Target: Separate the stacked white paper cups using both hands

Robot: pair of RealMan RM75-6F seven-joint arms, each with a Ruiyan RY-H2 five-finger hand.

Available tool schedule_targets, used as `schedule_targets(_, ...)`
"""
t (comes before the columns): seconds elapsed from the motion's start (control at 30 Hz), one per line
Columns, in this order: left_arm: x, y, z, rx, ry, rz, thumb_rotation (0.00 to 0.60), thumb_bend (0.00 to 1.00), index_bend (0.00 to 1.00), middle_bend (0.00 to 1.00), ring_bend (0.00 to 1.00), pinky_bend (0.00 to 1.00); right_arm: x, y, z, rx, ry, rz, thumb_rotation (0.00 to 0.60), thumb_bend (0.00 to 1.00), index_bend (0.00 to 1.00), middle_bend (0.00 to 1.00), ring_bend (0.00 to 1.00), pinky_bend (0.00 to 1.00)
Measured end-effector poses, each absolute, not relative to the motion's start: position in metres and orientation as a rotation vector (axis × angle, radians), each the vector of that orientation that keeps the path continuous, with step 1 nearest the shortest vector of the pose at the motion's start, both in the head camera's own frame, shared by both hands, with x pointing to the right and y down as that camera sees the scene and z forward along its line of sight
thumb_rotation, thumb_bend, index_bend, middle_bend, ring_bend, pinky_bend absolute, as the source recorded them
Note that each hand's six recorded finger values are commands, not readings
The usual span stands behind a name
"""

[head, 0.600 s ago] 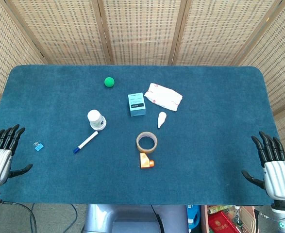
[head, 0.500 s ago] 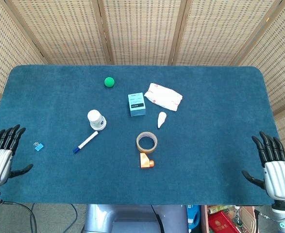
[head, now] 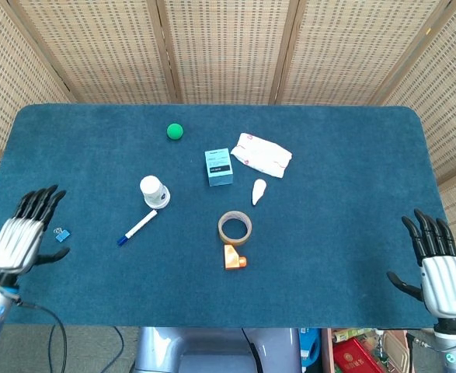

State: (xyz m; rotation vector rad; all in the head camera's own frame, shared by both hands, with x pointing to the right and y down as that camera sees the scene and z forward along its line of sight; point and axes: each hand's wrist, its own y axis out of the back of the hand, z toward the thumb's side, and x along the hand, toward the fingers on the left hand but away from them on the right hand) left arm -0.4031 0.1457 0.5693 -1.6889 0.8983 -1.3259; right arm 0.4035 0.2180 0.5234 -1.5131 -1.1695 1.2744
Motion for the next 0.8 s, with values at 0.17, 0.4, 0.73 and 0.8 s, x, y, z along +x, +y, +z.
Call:
schedule_targets(0.17,-0.370,0.093,0.589,-1.703,0.758,-1.255,0.600,0.17,0.00,0.02,0.10,0.25,0.407,0.214,0.529,-1.500,-1.164,1.308,0.600,0.00,0.00,0.00,0.00,0.00)
schedule_targets(0.4,-0.323,0.049,0.631,-1.729,0.605,-1.229,0.600,0.17,0.10,0.12,0.17,0.29,0.414,0.207,0.533,-1.477,-1.175,1.345,0.600,0.00,0.00,0.00,0.00,0.00)
schedule_targets(0.73,-0.280,0.024,0.680,-1.719,0.508,-1.261,0.600,0.17,0.24,0.24,0.26,0.35,0.428,0.206,0.538,-1.450,-1.187,1.404,0.600,0.00,0.00,0.00,0.00,0.00)
schedule_targets(0.8,-0.276,0.022,0.687,-1.715,0.496,-1.272,0.600,0.17,0.25,0.25,0.27,0.35,0.429,0.206,0.539,-1.450,-1.186,1.413,0.600,0.00,0.00,0.00,0.00,0.00)
